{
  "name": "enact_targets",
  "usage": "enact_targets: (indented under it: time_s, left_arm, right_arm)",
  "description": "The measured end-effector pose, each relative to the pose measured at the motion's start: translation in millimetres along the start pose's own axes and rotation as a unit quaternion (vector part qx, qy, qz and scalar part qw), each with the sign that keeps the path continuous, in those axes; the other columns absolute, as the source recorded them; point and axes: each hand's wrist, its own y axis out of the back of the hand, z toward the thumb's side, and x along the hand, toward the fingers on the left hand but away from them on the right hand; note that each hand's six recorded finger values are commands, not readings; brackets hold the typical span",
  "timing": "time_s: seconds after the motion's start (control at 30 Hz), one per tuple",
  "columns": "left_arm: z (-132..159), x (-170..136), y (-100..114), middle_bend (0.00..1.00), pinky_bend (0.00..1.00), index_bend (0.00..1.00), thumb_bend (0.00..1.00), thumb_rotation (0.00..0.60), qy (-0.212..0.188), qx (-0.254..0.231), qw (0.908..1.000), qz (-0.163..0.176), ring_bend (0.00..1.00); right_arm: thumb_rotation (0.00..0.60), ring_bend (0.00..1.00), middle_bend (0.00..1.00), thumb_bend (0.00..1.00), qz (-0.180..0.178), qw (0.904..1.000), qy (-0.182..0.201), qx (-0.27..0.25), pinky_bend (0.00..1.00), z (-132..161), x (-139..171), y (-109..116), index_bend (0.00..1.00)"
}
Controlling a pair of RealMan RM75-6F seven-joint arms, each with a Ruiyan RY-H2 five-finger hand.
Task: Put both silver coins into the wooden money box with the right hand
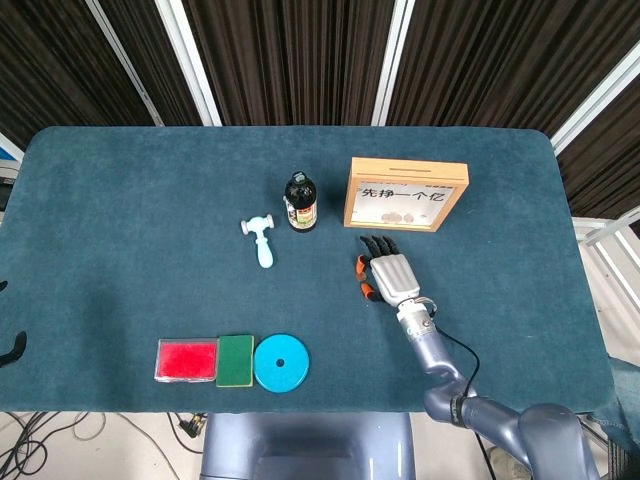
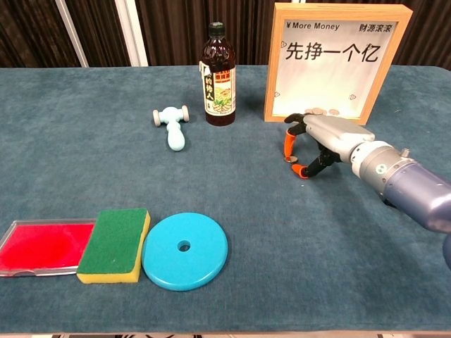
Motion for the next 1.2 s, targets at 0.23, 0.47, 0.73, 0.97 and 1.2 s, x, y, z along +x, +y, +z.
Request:
enact_targets:
  time_s: [0.23,0.47,0.73,0.97,1.2]
  left_arm:
    - [-0.5,-0.1,-0.6,0.0,0.0,0.11,0.4,0.6,0.001,0.002,1.0,-0.003,0.0]
    - [-1.1,-0.3,-1.2,0.0,0.0,0.11,0.4,0.6,0.005,0.003,1.0,-0.006,0.0]
    - [-1.3,-0.8,-1.7,0.0,0.0,0.12,0.4,0.6,0.007,0.004,0.9999,-0.008,0.0]
    - [-1.7,-1.5,-2.0,0.0,0.0,0.12,0.4,0.6,0.008,0.003,0.9999,-0.01,0.0]
    - [-1.4,-2.0,-2.4,0.0,0.0,0.12,0.4,0.6,0.008,0.003,0.9999,-0.012,0.0]
  right_arm:
    - [0.6,0.0,0.11,0.44,-0.001,1.0,-0.001,-0.003,0.0,-0.4,-0.5,1.4,0.57]
    - [0.6,0.0,0.11,0.44,-0.001,1.0,-0.006,-0.007,0.0,-3.0,-0.3,1.9,0.6]
    - [0.6,0.0,0.11,0.5,-0.004,0.9999,-0.005,-0.013,0.0,-2.0,0.0,3.7,0.66]
    - [0.6,0.0,0.11,0.58,-0.008,0.9998,0.0,-0.02,0.0,-1.0,1.1,8.4,0.69]
    - [0.6,0.0,0.11,0.6,-0.014,0.9993,0.009,-0.032,0.0,1.5,5.4,21.7,0.69]
